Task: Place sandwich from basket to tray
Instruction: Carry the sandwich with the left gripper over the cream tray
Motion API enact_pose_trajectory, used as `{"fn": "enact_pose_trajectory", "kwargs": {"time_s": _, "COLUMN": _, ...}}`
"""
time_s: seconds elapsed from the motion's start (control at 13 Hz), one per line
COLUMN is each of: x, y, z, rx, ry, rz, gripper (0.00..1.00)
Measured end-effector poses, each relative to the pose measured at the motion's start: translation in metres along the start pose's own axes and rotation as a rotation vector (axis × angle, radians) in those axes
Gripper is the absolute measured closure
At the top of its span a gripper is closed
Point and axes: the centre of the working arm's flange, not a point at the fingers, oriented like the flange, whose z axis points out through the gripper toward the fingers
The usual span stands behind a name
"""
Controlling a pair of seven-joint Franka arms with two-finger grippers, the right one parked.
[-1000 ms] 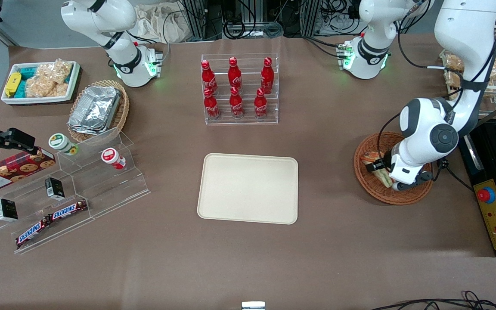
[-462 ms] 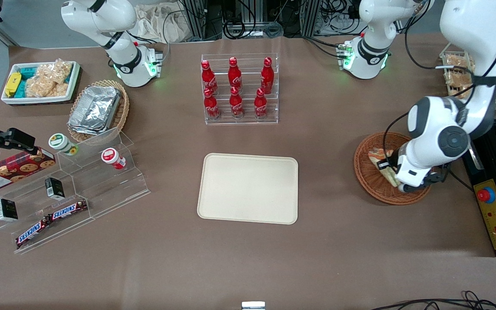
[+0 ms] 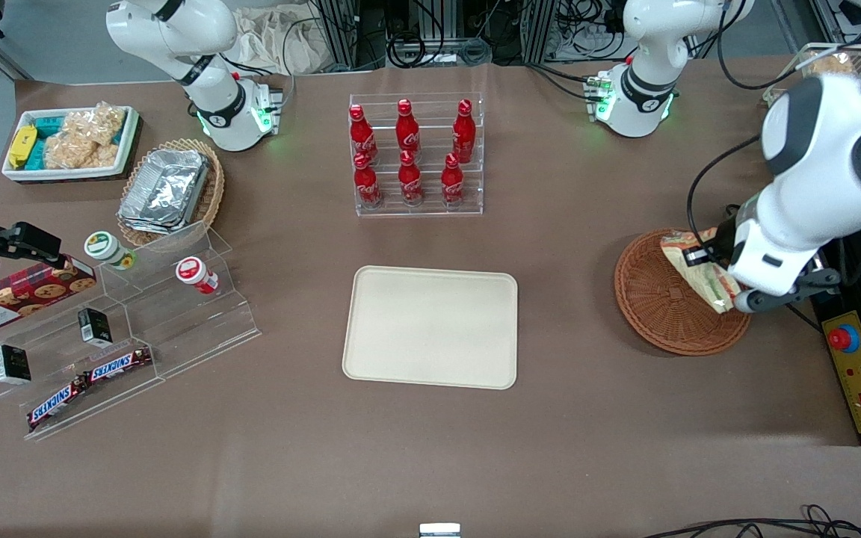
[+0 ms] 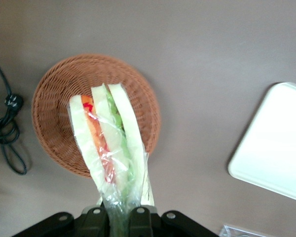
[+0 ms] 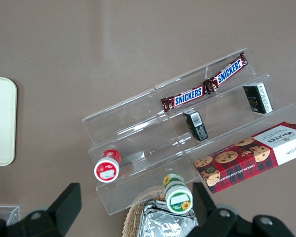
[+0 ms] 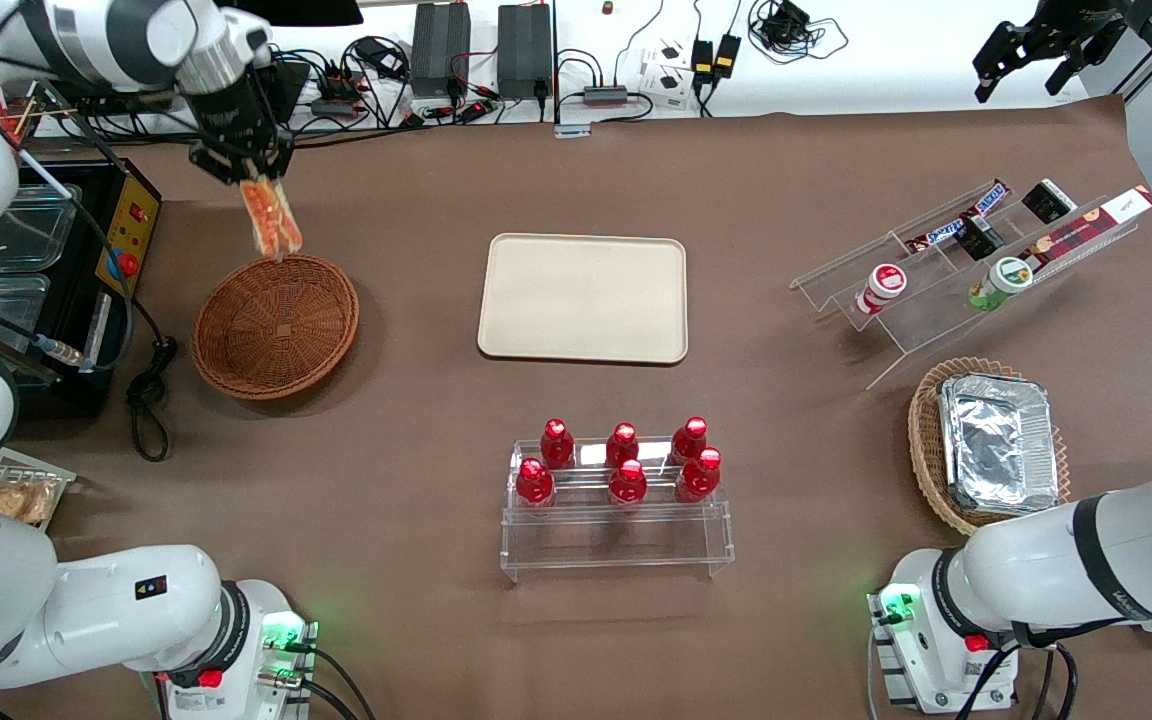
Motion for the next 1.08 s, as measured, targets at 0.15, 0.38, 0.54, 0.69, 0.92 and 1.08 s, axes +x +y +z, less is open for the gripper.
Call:
{"fn": "enact_pose_trajectory", "kwargs": {"time_s": 0.15, "x": -0.013, "y": 0.033, "z": -0.008, "rx": -0.021, "ry": 0.007, "rz": 0.094, "gripper": 0.84}}
{"fn": "enact_pose_trajectory", "kwargs": {"time_s": 0.38, "x": -0.031, "y": 0.103, "z": 0.027, "rx": -0.069, "ry": -0.01, "rz": 0.23, "gripper": 0.84}}
{"fn": "enact_pose_trajectory", "kwargs": {"time_s": 0.54, "x": -0.037, "y": 0.15, "z": 0.061, "rx": -0.126, "ry": 0.002, "rz": 0.301, "gripper": 0.84}}
{"fn": "enact_pose_trajectory", "kwargs": {"time_s": 0.69, "x": -0.043, "y": 0.186, "z": 0.095, "rx": -0.161, "ry": 0.005, "rz": 0.354, "gripper": 0.84}}
{"fn": "enact_pose_trajectory", "kwargs": {"time_s": 0.92, "x": -0.052, "y": 0.23, "z": 0.154, "rx": -0.132, "ry": 0.048, "rz": 0.424, "gripper": 0.84}}
{"fn": "enact_pose_trajectory", "kwargs": {"time_s": 1.08, "x": -0.065, "y": 0.258, "z": 0.187, "rx": -0.121, "ry": 0.081, "rz": 0.449, "gripper": 0.84}}
